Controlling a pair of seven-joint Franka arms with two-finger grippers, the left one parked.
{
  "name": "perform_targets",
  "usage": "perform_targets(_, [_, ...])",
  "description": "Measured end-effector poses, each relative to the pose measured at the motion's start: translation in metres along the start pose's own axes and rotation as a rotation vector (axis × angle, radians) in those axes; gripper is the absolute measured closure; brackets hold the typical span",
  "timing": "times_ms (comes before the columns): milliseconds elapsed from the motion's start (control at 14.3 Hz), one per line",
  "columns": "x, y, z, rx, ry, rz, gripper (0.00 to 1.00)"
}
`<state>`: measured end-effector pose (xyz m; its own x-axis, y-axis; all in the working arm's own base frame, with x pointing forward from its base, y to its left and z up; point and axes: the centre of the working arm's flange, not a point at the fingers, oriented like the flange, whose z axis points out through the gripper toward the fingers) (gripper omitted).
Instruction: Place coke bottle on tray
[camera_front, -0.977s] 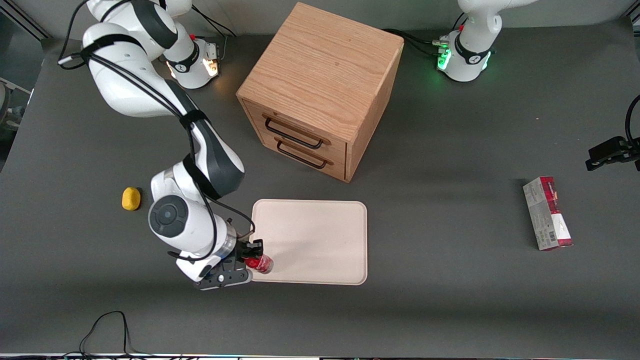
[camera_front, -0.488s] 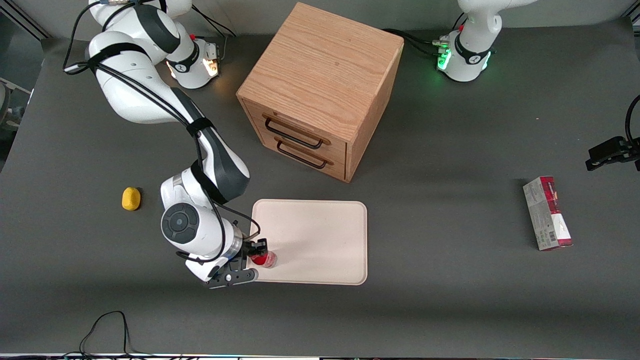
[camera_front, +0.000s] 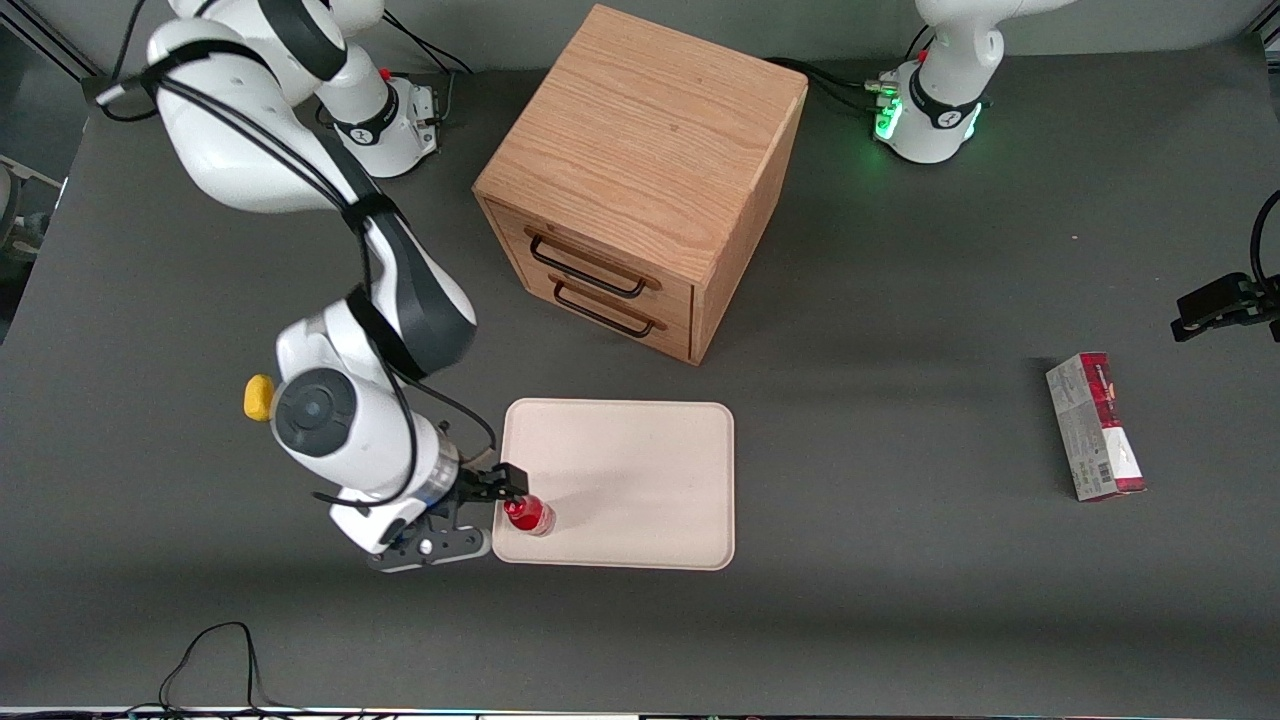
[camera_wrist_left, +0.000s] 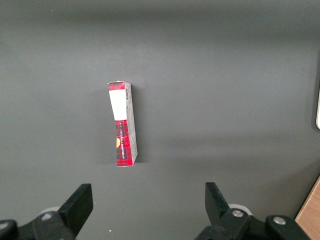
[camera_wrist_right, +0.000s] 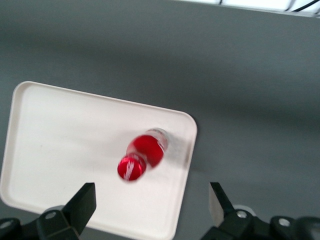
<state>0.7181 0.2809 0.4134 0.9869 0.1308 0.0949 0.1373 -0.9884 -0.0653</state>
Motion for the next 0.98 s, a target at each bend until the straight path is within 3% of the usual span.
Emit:
perform_targets(209, [-0.024,0.027,-0.067,-0.042,-0.016,0.038,0.00])
perform_targets(349, [-0.052,0.069,-0.102,-0.018,-0.041,0.125,0.00])
perform_targets(628, [-0.137,0.163,-0.152,-0.023,-0.075,0.232,0.00])
perform_targets(837, [-0.207,0.183,-0.170,-0.020,-0.089,0.257,0.00])
perform_targets(977, [-0.239,0.190,-0.181,-0.041,-0.079,0.256,0.00])
